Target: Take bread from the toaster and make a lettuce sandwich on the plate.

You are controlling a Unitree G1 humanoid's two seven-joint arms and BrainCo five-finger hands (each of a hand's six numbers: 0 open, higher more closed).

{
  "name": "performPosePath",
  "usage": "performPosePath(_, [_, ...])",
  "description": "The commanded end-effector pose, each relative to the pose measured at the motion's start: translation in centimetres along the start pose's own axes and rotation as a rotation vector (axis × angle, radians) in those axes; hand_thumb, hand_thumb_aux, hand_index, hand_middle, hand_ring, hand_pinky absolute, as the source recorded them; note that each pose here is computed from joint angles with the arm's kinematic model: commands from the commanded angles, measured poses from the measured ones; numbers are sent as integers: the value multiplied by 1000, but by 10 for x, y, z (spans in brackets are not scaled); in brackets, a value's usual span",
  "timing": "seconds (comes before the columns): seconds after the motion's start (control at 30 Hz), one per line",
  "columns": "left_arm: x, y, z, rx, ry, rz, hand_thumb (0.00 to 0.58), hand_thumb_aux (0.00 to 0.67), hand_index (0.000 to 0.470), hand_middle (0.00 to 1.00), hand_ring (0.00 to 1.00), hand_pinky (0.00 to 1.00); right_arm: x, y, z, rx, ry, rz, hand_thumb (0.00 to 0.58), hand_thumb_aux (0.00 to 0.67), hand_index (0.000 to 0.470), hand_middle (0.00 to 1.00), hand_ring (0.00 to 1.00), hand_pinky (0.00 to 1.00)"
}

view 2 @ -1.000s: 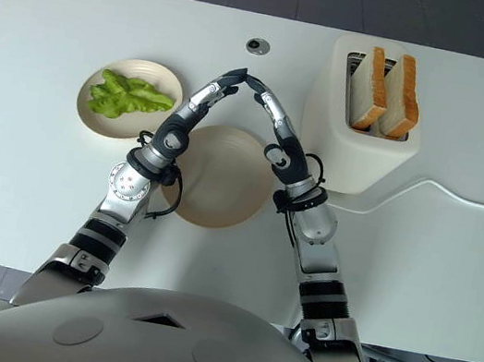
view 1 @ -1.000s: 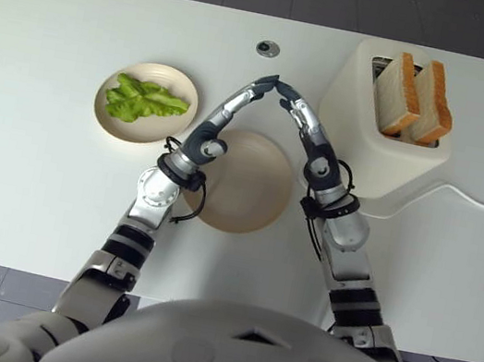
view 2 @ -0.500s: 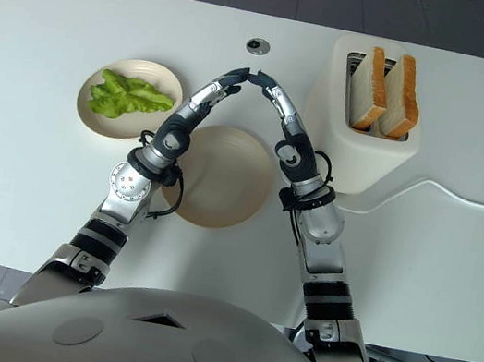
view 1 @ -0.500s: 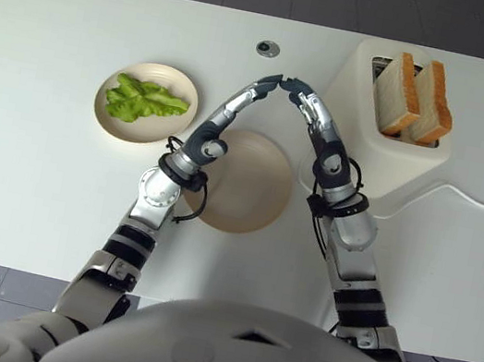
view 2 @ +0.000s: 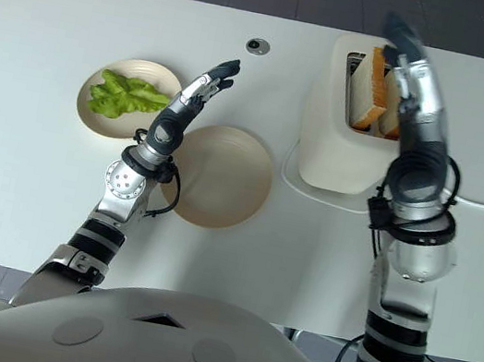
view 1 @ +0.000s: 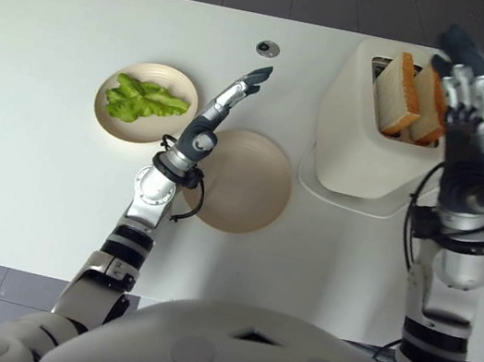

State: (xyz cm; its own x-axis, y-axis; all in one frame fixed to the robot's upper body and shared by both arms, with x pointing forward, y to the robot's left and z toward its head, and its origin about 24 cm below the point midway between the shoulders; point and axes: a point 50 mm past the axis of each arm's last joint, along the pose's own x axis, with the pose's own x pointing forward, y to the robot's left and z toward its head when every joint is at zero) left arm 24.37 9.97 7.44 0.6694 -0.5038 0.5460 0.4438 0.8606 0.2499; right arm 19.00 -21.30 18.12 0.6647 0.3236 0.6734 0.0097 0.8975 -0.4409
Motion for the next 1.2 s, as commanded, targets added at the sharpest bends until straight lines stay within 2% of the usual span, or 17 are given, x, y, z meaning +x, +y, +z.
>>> performPosePath(0.03, [-1, 0, -1, -2, 14, -2, 0, 0, 0, 0, 0, 0, -8, -42, -20, -263, 174, -56, 0, 0, 0, 0, 0, 0])
performPosePath(0.1, [-1, 0, -1, -1, 15, -2, 0, 0, 0, 0, 0, 0, -15, -53, -42, -424, 322, -31, 0, 0, 0, 0, 0, 0])
performPosePath(0.2, [-2, 0, -1, 2, 18, -2, 0, 0, 0, 0, 0, 0, -26, -51, -68, -543, 481, 50, 0, 0, 0, 0, 0, 0])
performPosePath(0.33, [-3, 0, -2, 5, 23, -7, 0, 0, 0, 0, 0, 0, -31, -40, -88, -597, 565, 130, 0, 0, 0, 0, 0, 0])
performPosePath(0.53, [-4, 0, -2, 9, 26, -9, 0, 0, 0, 0, 0, 0, -34, -37, -98, -592, 614, 155, 0, 0, 0, 0, 0, 0])
performPosePath(0.6, [-4, 0, -2, 11, 27, -8, 0, 0, 0, 0, 0, 0, -35, -34, -103, -580, 632, 154, 36, 21, 15, 0, 0, 0])
performPosePath(0.7, [-5, 1, -2, 12, 28, -6, 0, 0, 0, 0, 0, 0, -34, -32, -105, -572, 633, 152, 120, 74, 52, 0, 0, 0])
performPosePath(0.73, [-5, 1, -2, 12, 29, -6, 0, 0, 0, 0, 0, 0, -32, -31, -104, -565, 624, 150, 187, 118, 83, 0, 0, 0])
performPosePath(0.8, [-4, 0, -2, 12, 29, -7, 0, 0, 0, 0, 0, 0, -29, -31, -102, -543, 599, 130, 443, 344, 241, 0, 0, 0])
performPosePath(0.83, [-4, 0, -2, 12, 29, -8, 0, 0, 0, 0, 0, 0, -27, -32, -101, -536, 585, 112, 474, 384, 269, 0, 0, 0])
performPosePath(0.87, [-3, 0, -3, 11, 29, -9, 0, 0, 0, 0, 0, 0, -26, -34, -99, -529, 570, 88, 578, 636, 446, 0, 0, 0])
performPosePath(0.9, [-3, 0, -3, 10, 29, -10, 0, 0, 0, 0, 0, 0, -24, -36, -96, -517, 545, 60, 580, 670, 470, 0, 0, 0])
performPosePath(0.97, [-3, 0, -3, 10, 29, -11, 0, 0, 0, 0, 0, 0, -18, -41, -87, -498, 483, 5, 580, 670, 470, 216, 216, 216])
performPosePath(1.03, [-3, 0, -3, 10, 29, -11, 0, 0, 0, 0, 0, 0, -12, -45, -78, -486, 424, -42, 580, 670, 470, 502, 502, 502])
performPosePath(1.1, [-3, 0, -3, 10, 30, -12, 0, 0, 0, 0, 0, 0, -8, -48, -70, -477, 379, -84, 580, 670, 470, 741, 741, 741])
performPosePath(1.13, [-3, -1, -4, 10, 30, -12, 0, 0, 0, 0, 0, 0, -6, -51, -66, -474, 351, -115, 580, 670, 470, 988, 988, 988])
performPosePath(1.2, [-3, -1, -4, 10, 31, -12, 0, 0, 0, 0, 0, 0, 0, -57, -57, -466, 291, -188, 580, 670, 470, 1000, 1000, 1000])
